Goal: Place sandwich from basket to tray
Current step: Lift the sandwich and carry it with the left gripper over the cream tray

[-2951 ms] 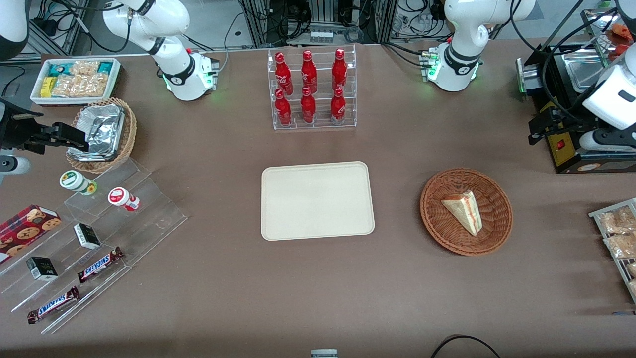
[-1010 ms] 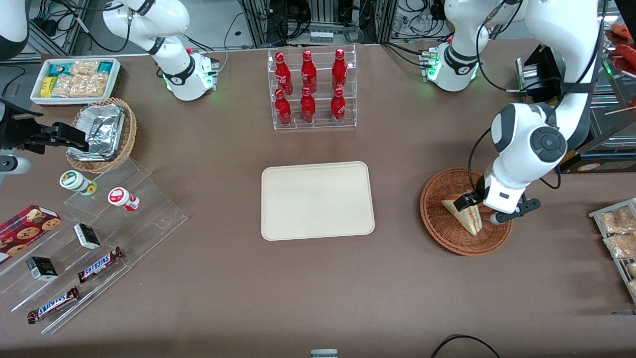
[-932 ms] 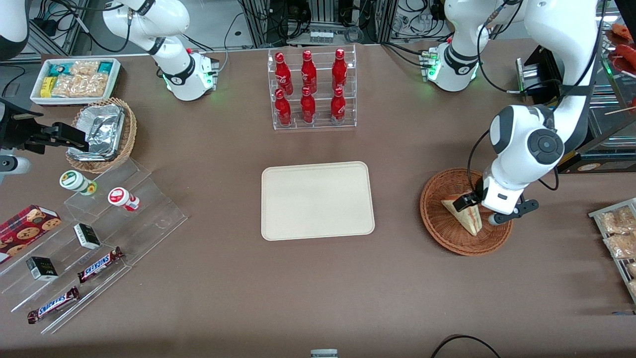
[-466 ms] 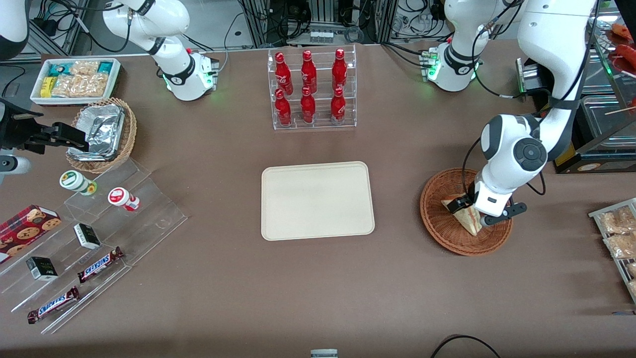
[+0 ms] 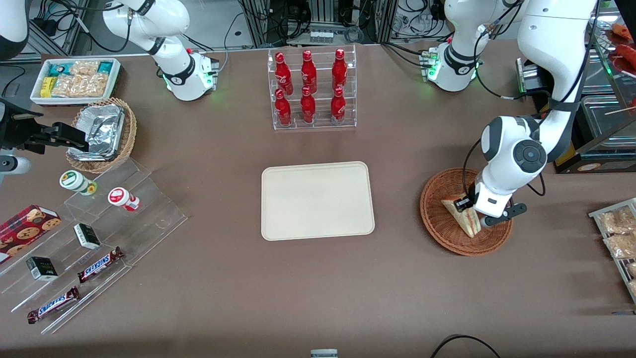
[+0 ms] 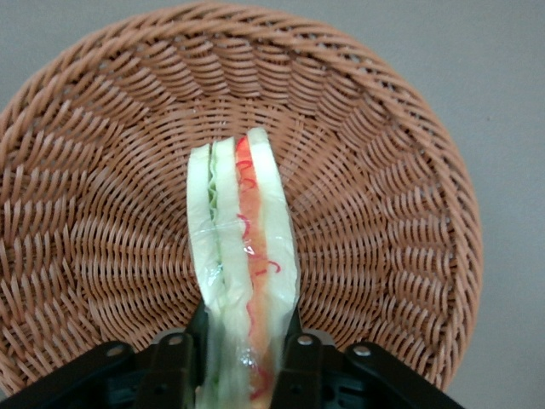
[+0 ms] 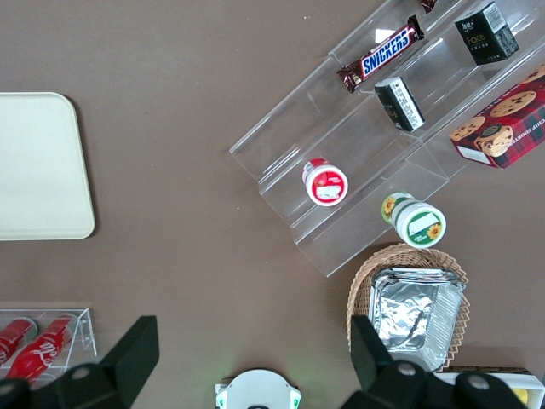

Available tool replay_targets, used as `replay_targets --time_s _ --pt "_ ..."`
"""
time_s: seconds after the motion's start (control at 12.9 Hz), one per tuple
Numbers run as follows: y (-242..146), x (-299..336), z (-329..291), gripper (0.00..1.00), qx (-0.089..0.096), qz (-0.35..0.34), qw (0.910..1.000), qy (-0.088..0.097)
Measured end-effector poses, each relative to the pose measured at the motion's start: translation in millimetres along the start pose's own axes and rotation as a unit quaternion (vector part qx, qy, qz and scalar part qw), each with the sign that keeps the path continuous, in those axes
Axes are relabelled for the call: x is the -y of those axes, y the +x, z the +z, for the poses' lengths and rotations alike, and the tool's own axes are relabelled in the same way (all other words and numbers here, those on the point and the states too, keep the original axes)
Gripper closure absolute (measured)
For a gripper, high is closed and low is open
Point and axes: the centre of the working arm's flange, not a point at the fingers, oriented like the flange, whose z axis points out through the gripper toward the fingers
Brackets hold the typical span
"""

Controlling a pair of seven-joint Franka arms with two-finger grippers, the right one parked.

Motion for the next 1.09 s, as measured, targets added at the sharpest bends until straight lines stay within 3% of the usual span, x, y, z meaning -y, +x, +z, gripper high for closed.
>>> replay_targets --time_s 0.08,0.31,0.47,0.7,1.09 --pt "1.7 -0.8 -7.0 0.7 0.0 0.002 1.0 0.002" --pt "10.1 -5.5 -54.1 0.78 0.018 0.017 0.9991 0.035" --pt "11.0 -20.2 -100.2 0.85 0.025 0.03 0.9982 0.046" --pt "-2.3 -70.1 -170.2 0.85 0.031 0.065 0.9962 0.049" --pt "-52.9 -155.0 -214.2 0.85 0.018 0.142 0.9894 0.024"
